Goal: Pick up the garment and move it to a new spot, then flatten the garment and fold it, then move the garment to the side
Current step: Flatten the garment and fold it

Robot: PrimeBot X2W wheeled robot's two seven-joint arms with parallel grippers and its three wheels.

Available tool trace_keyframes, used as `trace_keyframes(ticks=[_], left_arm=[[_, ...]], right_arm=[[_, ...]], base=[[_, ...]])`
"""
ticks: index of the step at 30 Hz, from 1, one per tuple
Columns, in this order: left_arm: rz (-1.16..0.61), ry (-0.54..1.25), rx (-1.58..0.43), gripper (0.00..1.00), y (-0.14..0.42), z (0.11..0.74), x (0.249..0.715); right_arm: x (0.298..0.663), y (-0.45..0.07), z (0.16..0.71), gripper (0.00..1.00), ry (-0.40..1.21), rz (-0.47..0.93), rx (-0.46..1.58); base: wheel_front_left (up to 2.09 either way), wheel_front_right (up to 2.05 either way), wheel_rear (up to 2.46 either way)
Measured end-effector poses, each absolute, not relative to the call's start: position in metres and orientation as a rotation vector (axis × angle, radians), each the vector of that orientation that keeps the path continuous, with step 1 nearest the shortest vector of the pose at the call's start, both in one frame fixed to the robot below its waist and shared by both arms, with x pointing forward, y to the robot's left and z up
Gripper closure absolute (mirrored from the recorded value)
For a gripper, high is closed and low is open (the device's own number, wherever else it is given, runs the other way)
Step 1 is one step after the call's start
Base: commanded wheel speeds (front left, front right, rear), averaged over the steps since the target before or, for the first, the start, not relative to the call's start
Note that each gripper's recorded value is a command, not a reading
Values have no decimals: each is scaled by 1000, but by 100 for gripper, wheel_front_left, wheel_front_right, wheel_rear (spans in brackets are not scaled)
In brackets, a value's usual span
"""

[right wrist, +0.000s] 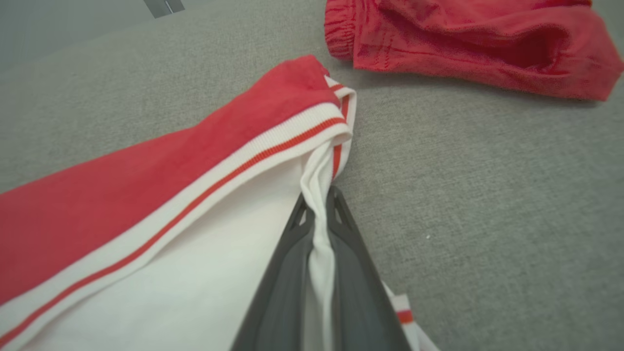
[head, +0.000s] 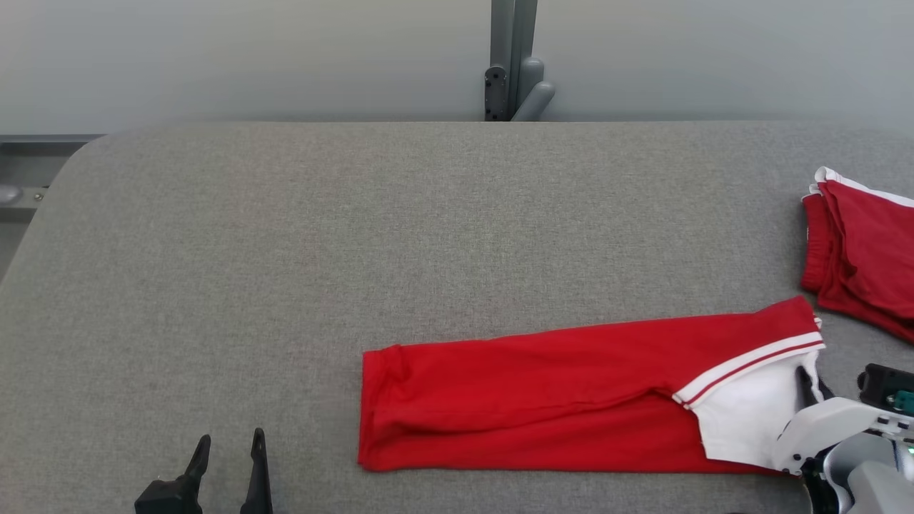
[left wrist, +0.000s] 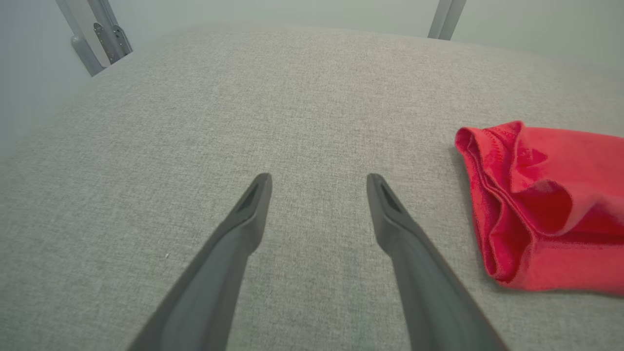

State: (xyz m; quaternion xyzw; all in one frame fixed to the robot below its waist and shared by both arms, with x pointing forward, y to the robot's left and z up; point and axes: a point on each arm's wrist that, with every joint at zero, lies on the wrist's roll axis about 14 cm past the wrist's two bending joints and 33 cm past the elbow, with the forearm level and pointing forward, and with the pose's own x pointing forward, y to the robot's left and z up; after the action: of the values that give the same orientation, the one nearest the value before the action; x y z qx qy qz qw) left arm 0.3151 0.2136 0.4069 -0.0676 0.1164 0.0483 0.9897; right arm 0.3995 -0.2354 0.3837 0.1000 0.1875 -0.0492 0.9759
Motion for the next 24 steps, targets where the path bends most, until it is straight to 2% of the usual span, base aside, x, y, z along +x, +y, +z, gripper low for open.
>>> trace_keyframes(ticks=[4, 9, 15, 24], left_arm=[[94, 229, -140, 0, 212, 408, 315], [79, 237, -151, 0, 207, 406, 314], [42, 242, -162, 0, 194, 405, 316], [15, 252, -179, 0, 182, 402, 313]], right_arm=[[400, -244, 395, 100, 331, -117, 183], [402, -211, 414, 100, 252, -33, 181], [397, -136, 437, 100, 197, 198, 183], [372, -23, 462, 100, 233, 567, 232]], base=[[0, 0, 0], [0, 0, 0], [0, 0, 0], [0, 0, 0]])
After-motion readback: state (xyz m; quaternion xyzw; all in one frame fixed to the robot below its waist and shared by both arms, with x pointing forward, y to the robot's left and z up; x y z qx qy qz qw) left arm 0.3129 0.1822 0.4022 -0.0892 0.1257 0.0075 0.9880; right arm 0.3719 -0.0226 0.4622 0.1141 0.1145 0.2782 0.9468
